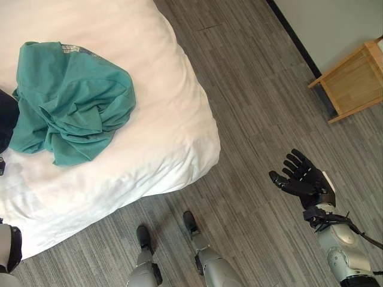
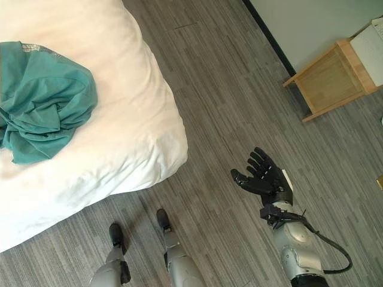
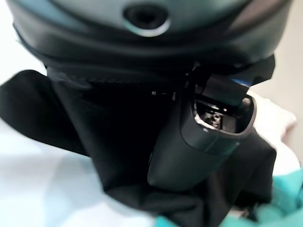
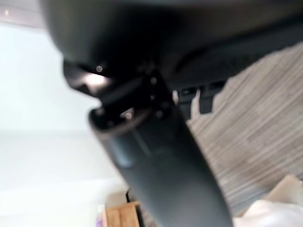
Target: Pick up bed clothes into laundry basket.
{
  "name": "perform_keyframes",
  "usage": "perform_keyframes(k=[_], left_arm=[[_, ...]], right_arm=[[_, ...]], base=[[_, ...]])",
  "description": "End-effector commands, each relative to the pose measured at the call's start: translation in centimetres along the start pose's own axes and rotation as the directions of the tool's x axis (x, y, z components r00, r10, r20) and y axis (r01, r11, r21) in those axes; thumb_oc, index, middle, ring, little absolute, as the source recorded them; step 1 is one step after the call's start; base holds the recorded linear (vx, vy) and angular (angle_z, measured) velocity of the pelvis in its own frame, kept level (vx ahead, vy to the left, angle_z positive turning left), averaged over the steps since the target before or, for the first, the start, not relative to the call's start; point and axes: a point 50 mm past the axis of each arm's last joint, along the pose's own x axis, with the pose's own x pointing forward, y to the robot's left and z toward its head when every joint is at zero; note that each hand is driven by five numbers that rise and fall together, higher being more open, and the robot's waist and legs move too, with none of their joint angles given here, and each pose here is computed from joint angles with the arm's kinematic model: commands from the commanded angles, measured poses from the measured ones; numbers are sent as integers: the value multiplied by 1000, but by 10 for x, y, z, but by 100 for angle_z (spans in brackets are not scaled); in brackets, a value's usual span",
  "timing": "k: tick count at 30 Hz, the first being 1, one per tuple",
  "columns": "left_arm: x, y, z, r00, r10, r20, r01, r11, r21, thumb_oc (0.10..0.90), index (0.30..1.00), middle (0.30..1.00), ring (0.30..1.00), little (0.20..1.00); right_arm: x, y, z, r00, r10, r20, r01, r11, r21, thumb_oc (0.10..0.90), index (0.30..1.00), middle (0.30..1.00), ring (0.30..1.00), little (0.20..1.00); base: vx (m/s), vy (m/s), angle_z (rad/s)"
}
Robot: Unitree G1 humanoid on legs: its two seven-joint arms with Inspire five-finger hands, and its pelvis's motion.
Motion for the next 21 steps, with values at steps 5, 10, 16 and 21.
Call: perform_keyframes(k=[5, 10, 16, 21], left_arm=[[-1, -16, 96, 938, -7, 347, 116, 949, -293, 400, 300, 300, 300, 300], [-33, -15, 154, 781, 79, 620, 289, 834, -470, 400, 300, 300, 300, 300], [-62, -4, 165, 655, 165, 738, 388, 764, -515, 400, 300, 300, 300, 300], [-71, 2, 157, 623, 186, 760, 380, 777, -502, 400, 300, 300, 300, 300]], right_arm=[[15, -22, 77, 943, -85, 323, 93, 996, -8, 800, 900, 900, 900, 900], [30, -24, 142, 879, -50, 474, 133, 981, -143, 800, 900, 900, 900, 900], [45, 2, 222, 787, 101, 609, 166, 916, -366, 800, 900, 900, 900, 900], [48, 19, 253, 736, 161, 658, 204, 874, -441, 800, 900, 900, 900, 900]], base=[[33, -5, -1], [26, -49, 10], [-16, -25, -1], [15, -16, 1]])
